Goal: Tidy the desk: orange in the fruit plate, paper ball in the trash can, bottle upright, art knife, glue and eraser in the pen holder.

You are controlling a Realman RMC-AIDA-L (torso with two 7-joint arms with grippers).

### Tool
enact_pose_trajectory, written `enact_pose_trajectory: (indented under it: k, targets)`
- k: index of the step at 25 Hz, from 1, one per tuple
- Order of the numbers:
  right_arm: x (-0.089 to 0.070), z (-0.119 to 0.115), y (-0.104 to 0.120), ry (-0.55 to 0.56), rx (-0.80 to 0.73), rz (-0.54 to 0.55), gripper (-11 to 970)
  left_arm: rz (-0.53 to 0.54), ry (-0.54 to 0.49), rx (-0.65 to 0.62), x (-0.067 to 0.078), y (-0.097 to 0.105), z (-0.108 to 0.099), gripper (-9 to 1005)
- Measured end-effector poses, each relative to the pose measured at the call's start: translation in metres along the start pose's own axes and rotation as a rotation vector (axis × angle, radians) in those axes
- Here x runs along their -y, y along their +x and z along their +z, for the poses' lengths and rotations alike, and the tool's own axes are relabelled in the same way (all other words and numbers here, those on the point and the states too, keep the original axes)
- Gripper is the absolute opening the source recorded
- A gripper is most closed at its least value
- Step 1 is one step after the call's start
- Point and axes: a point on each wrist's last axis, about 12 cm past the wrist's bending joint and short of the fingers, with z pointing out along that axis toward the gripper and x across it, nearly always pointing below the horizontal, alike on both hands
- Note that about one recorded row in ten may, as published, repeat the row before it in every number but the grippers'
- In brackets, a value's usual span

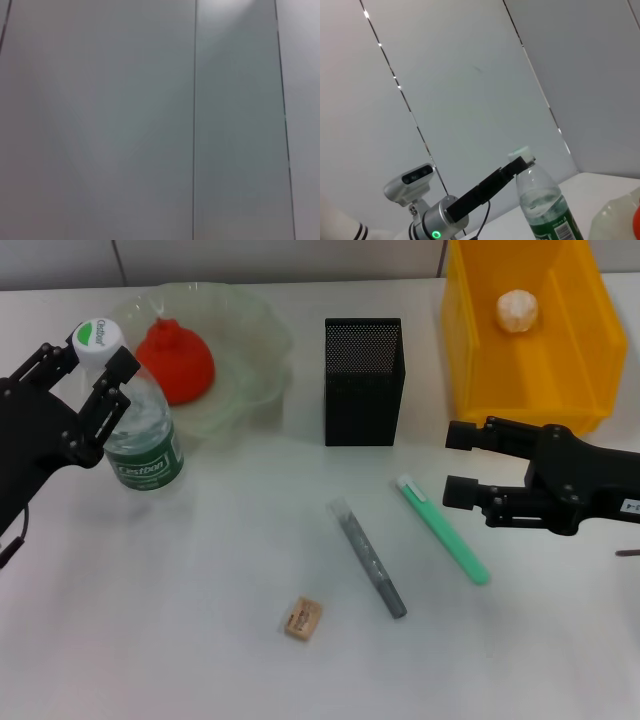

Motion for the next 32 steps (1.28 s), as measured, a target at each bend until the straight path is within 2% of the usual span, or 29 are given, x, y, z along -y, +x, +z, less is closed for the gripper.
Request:
enact_pose_trajectory:
  k: [13, 18, 24, 29, 30, 32]
  targets:
    - [0.005, 0.008, -0.002, 0.009, -0.011, 0.000, 845, -0.008, -0.058, -0.040, 0.004, 0.011, -0.002, 444]
    - [0.006, 0.009, -0.002, 0.006, -0.012, 0.000, 844, 0.036, -0.067, -0.057, 0.010, 0.017, -0.003, 480]
    - [0.005, 0.009, -0.002, 0.003, -0.013, 0.002, 844, 0.042, -0.069, -0.049, 0.012, 0.017, -0.003, 538]
    - [0.005, 0.009, -0.002, 0.000, -0.013, 0.004, 844, 0.046, -0.074, 0.027, 0.009, 0.005, -0.011, 651]
    - [0.005, 0.009, -0.002, -0.001, -0.013, 0.004, 844, 0.048, -0.062, 0.103, 0.007, -0.008, -0.021, 674]
    - [0.005, 0.008, -0.003, -0.001, -0.011, 0.003, 843, 0.047, -0.051, 0.144, 0.005, -0.016, -0.027, 719]
